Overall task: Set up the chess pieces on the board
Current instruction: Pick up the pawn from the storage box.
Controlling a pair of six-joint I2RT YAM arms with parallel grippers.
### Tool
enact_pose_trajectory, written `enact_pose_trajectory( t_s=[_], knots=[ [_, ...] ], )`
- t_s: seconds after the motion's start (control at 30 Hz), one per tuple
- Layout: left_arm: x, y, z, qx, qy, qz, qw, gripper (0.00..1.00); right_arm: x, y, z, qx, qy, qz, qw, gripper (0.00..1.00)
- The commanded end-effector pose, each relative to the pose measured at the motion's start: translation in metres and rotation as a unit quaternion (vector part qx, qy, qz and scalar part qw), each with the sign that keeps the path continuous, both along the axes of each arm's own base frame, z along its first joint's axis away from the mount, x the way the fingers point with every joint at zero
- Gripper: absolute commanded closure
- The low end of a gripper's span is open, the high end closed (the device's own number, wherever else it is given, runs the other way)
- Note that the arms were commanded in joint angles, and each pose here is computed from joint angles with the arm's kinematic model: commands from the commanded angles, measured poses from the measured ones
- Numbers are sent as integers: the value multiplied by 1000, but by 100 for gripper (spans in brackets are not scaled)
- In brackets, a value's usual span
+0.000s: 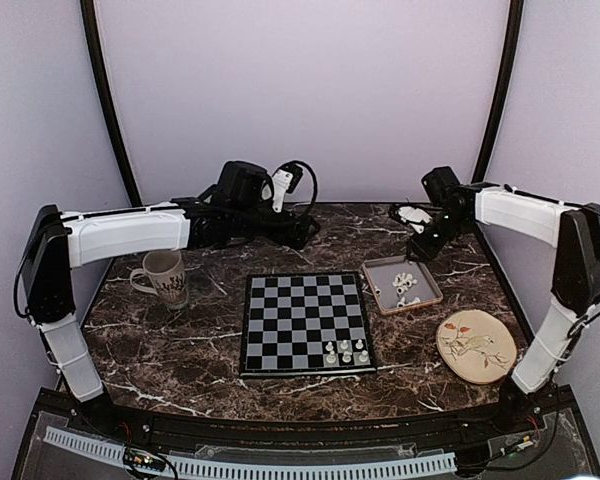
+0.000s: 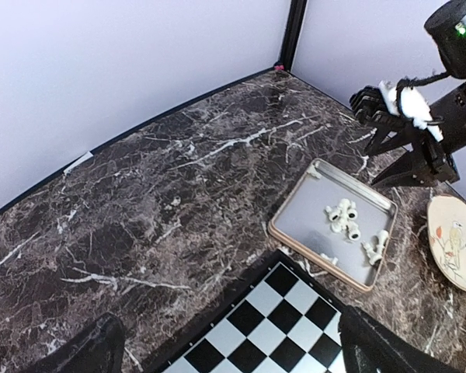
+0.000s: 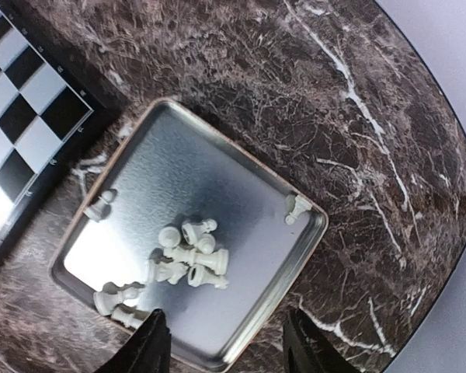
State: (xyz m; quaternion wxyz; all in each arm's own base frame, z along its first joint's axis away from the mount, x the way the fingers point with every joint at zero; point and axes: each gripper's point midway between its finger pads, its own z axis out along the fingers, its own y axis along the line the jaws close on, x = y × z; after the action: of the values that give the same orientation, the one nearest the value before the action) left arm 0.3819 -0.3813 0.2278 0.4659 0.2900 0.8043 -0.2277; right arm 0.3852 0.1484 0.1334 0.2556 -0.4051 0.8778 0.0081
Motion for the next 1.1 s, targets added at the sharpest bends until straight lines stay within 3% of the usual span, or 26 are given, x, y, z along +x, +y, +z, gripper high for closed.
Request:
enact_pose_trajectory(
  t_s=[0.0,0.07,0.17,0.23,0.67,1.07],
  knots=[
    [17,-6,-8,-2,-6,14,1000,1,22,-13,-23,-19,42,-47,998,58],
    [10,-17,-11,-18,-3,-21,1000,6,29,-13,-35,-15,60,-55,997,62],
    [4,-32,-10,-25,18,-60,998,26,32,-9,-52,-14,91,-53,994,65],
    [1,-37,-15,-16,41,-74,996,34,32,-7,-60,-15,107,-51,993,66],
    [0,-38,-27,-6,62,-74,995,34,30,6,-80,4,144,-29,989,70],
    [-4,-34,-31,-1,74,-71,995,34,25,6,-92,2,178,-35,983,87]
  ],
)
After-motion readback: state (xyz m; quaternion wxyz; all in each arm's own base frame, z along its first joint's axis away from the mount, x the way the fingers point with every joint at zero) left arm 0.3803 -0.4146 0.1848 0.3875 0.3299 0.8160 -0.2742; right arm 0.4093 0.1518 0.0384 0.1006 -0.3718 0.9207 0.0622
